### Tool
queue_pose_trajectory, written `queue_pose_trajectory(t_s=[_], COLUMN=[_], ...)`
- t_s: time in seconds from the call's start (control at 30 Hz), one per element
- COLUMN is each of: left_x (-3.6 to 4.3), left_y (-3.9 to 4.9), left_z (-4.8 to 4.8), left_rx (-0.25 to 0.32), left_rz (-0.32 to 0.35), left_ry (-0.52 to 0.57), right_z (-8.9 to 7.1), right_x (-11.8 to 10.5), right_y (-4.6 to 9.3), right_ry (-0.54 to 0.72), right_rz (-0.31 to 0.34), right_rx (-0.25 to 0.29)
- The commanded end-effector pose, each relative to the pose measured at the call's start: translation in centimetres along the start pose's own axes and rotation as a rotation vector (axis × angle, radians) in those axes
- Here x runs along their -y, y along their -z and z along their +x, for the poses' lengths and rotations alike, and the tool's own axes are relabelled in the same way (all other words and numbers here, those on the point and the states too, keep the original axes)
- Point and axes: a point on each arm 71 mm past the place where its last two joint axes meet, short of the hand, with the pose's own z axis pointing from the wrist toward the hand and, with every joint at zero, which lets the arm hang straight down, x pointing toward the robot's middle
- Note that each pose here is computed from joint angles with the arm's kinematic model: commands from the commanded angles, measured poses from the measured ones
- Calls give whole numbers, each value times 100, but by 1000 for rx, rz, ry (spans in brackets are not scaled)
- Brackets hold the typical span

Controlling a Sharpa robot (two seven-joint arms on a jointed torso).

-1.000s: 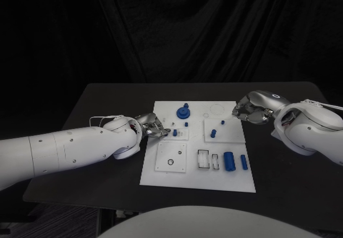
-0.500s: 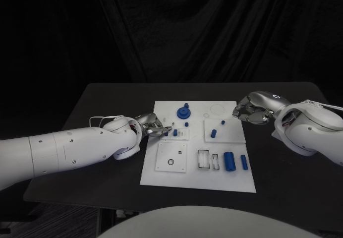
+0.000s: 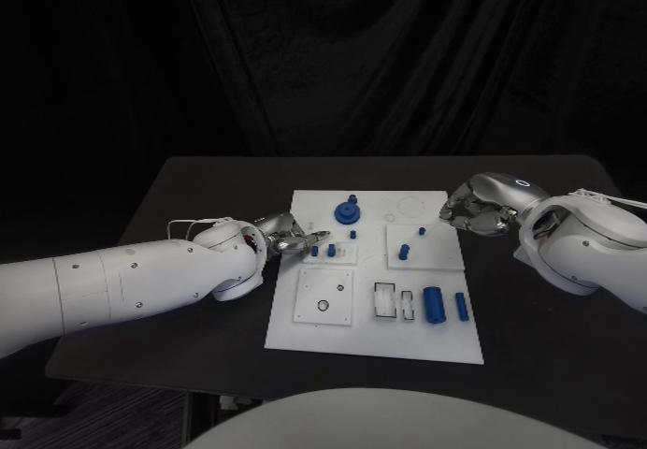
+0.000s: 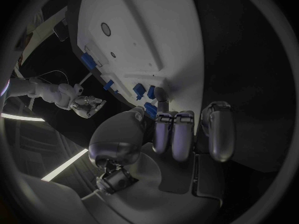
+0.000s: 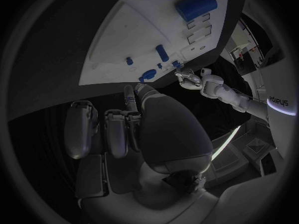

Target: Assemble the parts on the task board

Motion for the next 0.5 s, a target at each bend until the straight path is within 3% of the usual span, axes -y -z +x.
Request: queue_pose_trajectory(t_s=[0.03,0.3,0.43,0.5], left_x=[-49,-43,-29,-16], left_y=[0,-8,6,31], left_z=[76,70,15,-46], left_rx=[-35,-27,41,114], left_rz=[-11,10,60,114], left_ry=[-7,-5,19,39], right_z=[15,16,14,8], right_x=[12,12,13,17], right_y=[4,3,6,13], right_ry=[2,3,2,0], right_rz=[17,17,15,13], right_rx=[-9,-9,-5,1])
